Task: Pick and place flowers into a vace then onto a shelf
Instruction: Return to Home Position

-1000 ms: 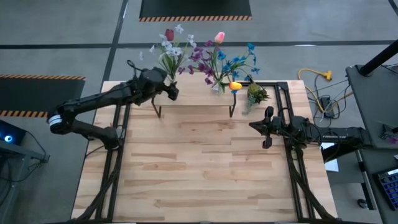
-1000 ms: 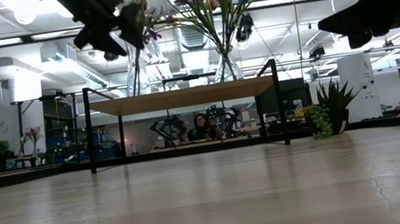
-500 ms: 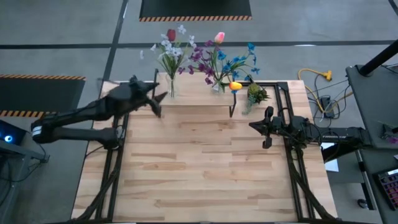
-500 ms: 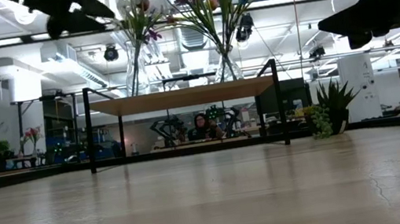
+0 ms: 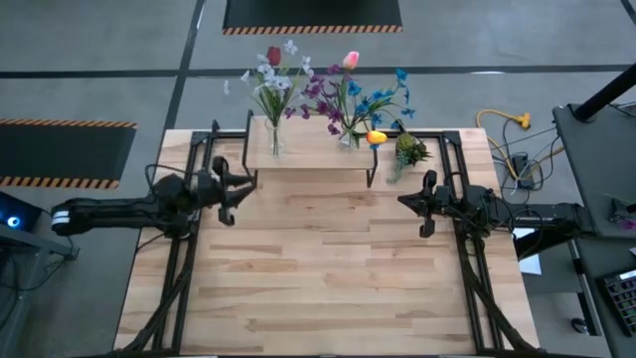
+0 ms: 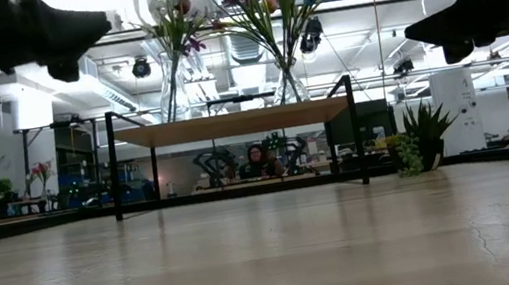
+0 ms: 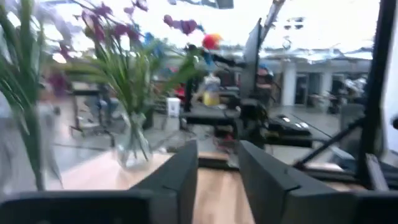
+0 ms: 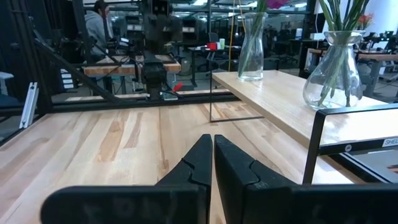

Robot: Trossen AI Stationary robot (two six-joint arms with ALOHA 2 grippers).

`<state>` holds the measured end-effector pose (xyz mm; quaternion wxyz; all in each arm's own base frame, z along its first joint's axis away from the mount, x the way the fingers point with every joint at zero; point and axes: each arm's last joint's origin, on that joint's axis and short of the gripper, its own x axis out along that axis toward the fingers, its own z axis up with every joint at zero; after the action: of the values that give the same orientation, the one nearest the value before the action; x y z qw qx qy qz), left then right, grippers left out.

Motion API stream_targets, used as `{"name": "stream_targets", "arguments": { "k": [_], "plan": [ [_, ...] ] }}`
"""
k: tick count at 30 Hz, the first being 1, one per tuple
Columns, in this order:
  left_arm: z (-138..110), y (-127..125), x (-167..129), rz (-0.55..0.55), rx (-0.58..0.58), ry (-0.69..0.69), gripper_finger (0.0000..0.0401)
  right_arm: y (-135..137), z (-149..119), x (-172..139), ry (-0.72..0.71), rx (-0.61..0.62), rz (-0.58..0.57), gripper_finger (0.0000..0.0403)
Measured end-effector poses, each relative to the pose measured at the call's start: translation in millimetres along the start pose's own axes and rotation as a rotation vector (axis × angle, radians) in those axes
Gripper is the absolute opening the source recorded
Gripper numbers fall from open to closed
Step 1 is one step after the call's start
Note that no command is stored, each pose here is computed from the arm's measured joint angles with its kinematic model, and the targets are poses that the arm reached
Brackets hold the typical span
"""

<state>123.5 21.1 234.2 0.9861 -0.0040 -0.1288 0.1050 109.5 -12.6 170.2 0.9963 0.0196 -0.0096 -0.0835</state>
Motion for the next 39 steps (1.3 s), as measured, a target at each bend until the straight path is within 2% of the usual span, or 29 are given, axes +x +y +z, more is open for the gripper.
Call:
{"name": "stream_targets", "arguments": {
  "k": [4, 8, 12, 18, 22, 25, 29, 35, 39],
  "plan": [
    [-8.2, -3.6, -6.0, -0.124, -0.019, 0.008, 0.0049, 0.0, 0.0, 0.0, -0.001, 0.003, -0.001, 0.0009],
    [-8.3, -7.4, -7.9, -0.167, 0.019, 0.003, 0.0006, 0.0, 0.0, -0.1, -0.002, 0.007, 0.000, 0.0009],
    [-14.2, -8.8, -12.7, -0.185, 0.012, 0.009, 0.0003, 0.1, 0.1, -0.1, -0.002, 0.020, 0.003, 0.0009],
    [-27.8, -11.6, -21.0, -0.216, -0.039, 0.024, 0.0000, 2.0, -0.1, -0.1, 0.004, 0.062, 0.069, 0.0009],
    [-32.5, -13.5, -25.4, -0.237, -0.041, 0.011, 0.0000, 2.1, -0.1, -0.1, 0.005, 0.097, 0.072, 0.0009],
    [-38.2, -14.9, -27.7, -0.253, -0.002, 0.032, 0.0000, 2.2, 0.0, -0.2, 0.006, 0.115, 0.076, 0.0009],
    [-38.0, -15.0, -28.7, -0.254, -0.026, 0.053, 0.0000, 2.5, 0.3, -0.3, 0.003, 0.111, 0.084, 0.0009],
    [-45.8, -15.5, -34.9, -0.268, -0.049, 0.125, 0.0000, 7.2, 9.2, -1.7, -0.078, 0.098, 0.245, 0.0009],
    [-41.3, -16.8, -38.7, -0.290, -0.058, 0.082, 0.0000, 7.5, 6.9, -2.4, -0.053, 0.100, 0.261, 0.0009]
  ]
}}
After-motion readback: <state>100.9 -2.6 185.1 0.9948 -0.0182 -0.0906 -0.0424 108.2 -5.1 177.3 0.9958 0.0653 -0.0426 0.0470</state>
